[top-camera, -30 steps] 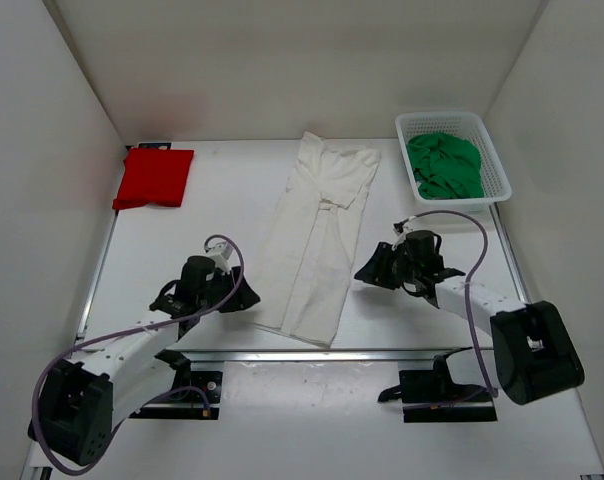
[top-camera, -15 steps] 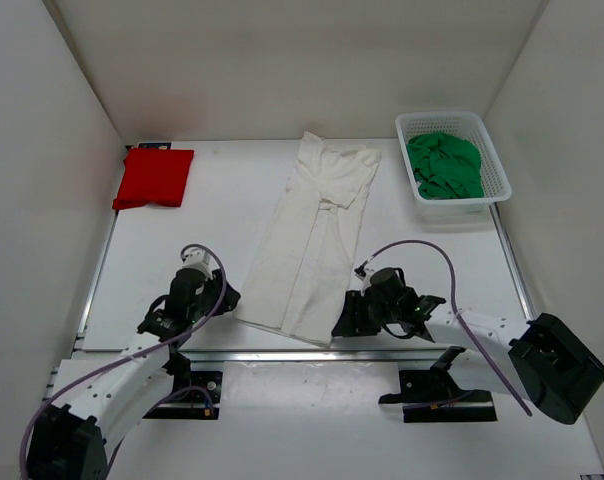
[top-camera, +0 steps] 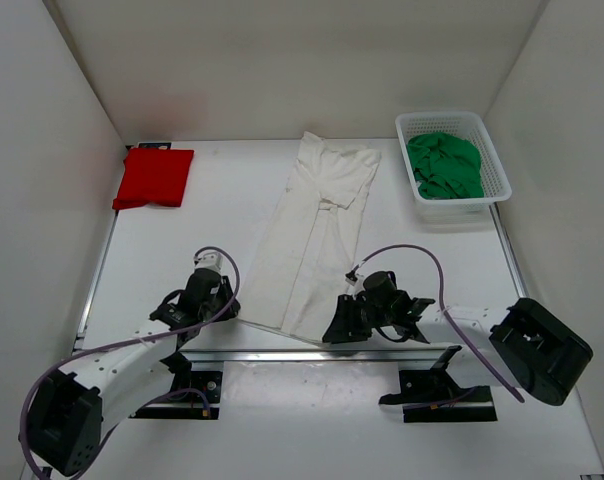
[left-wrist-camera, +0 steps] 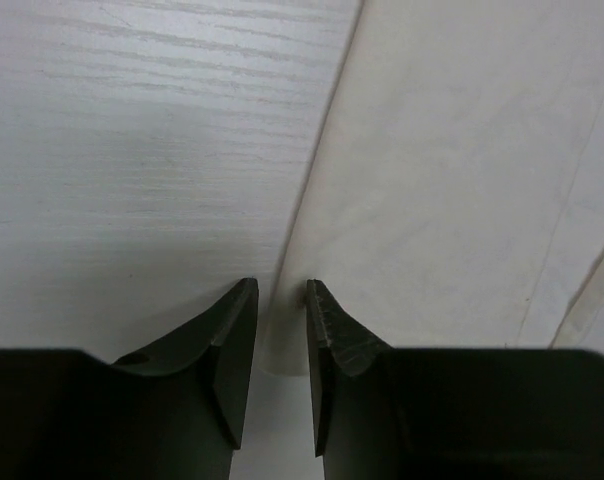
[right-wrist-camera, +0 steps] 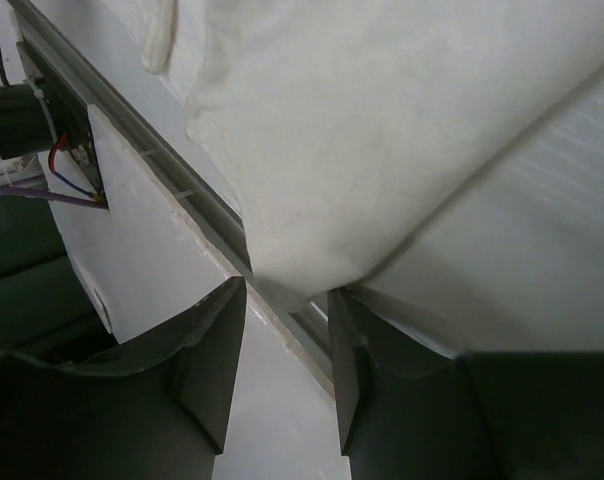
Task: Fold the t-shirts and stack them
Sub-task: Grab the bottom of the folded rectangular tshirt with both arms, then fold the folded rectangular tshirt in 1/3 of the way, then grab one side of the 2/3 rectangular tshirt with both arms, then fold the long partially folded tshirt into a neat square
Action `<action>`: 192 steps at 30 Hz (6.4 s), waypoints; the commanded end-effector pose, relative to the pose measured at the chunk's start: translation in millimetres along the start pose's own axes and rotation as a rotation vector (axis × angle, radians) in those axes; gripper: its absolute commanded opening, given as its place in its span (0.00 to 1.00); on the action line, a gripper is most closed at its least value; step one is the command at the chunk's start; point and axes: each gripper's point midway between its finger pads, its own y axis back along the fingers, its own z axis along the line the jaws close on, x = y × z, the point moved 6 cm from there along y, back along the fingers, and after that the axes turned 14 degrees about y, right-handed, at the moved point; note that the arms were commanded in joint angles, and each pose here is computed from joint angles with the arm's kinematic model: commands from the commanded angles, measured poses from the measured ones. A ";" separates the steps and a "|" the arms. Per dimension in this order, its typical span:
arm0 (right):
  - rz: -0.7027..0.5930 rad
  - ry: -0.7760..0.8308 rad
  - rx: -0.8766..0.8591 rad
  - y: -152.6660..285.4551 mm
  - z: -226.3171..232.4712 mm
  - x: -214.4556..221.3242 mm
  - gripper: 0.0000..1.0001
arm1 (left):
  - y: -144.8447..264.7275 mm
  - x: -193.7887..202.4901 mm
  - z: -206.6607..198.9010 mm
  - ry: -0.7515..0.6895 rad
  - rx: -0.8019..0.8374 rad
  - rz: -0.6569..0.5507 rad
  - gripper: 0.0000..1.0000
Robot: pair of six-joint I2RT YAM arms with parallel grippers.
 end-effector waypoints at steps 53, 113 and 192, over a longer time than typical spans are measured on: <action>-0.464 0.016 0.294 82.0 -138.7 -251.7 0.00 | -130.3 -213.7 -182.6 0.057 0.177 -0.073 0.00; -0.316 0.083 0.242 51.9 -74.2 -74.7 0.42 | -18.6 3.3 -25.5 0.181 0.219 0.061 0.45; -0.500 0.166 0.229 62.3 -145.9 -421.7 0.42 | -131.5 -325.5 -154.8 0.297 0.260 -0.322 0.60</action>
